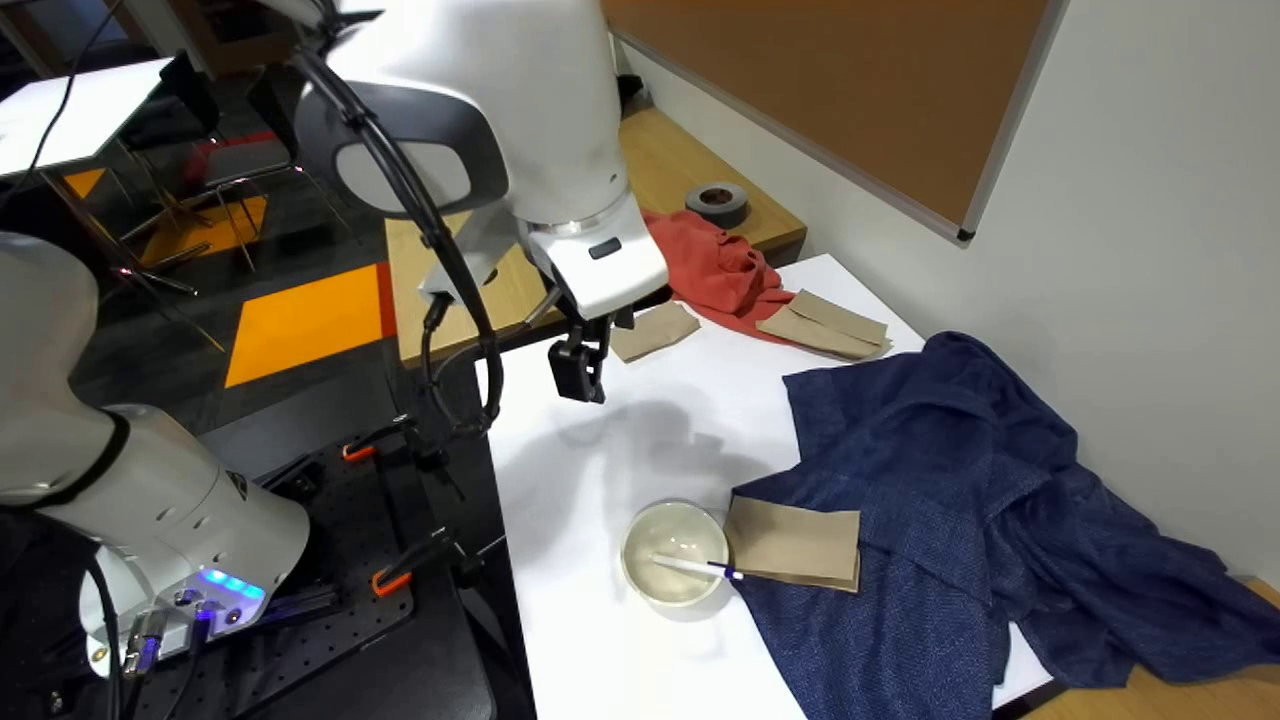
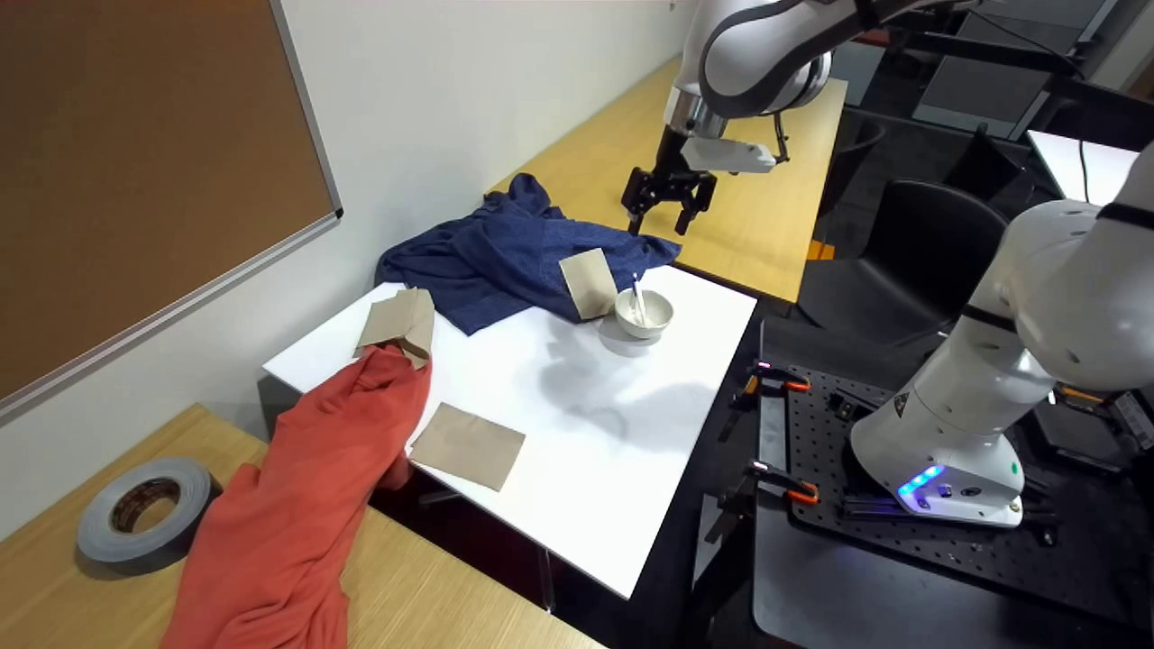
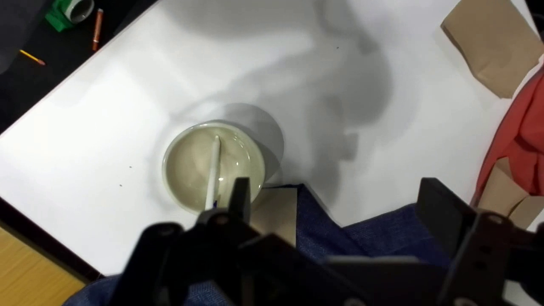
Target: Remove the pen from the bowl and place it on the table
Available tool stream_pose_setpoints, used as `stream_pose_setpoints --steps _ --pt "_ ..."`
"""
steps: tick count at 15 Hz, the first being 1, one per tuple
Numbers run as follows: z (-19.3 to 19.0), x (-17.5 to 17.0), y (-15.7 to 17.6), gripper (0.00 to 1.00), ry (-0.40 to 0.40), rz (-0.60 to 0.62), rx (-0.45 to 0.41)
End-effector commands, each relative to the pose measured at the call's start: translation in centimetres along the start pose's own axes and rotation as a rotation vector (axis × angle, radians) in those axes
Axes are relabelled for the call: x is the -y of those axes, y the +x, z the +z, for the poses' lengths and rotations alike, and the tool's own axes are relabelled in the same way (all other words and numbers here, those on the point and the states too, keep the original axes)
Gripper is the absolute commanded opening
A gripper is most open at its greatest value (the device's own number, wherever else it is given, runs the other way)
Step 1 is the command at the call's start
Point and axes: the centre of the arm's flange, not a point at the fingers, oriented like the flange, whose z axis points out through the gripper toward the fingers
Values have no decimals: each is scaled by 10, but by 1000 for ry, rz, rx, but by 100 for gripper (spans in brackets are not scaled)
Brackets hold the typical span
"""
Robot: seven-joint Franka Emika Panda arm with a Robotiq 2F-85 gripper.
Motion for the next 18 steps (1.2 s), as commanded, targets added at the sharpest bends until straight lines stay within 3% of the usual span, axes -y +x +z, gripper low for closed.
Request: stream_pose_setpoints --steps 1,6,15,18 --pt "33 -3 16 100 12 106 -76" --pt "64 -20 39 100 -26 163 -153" --pt "73 -33 40 100 -48 149 -129" --pt "90 -32 55 100 -59 192 -175"
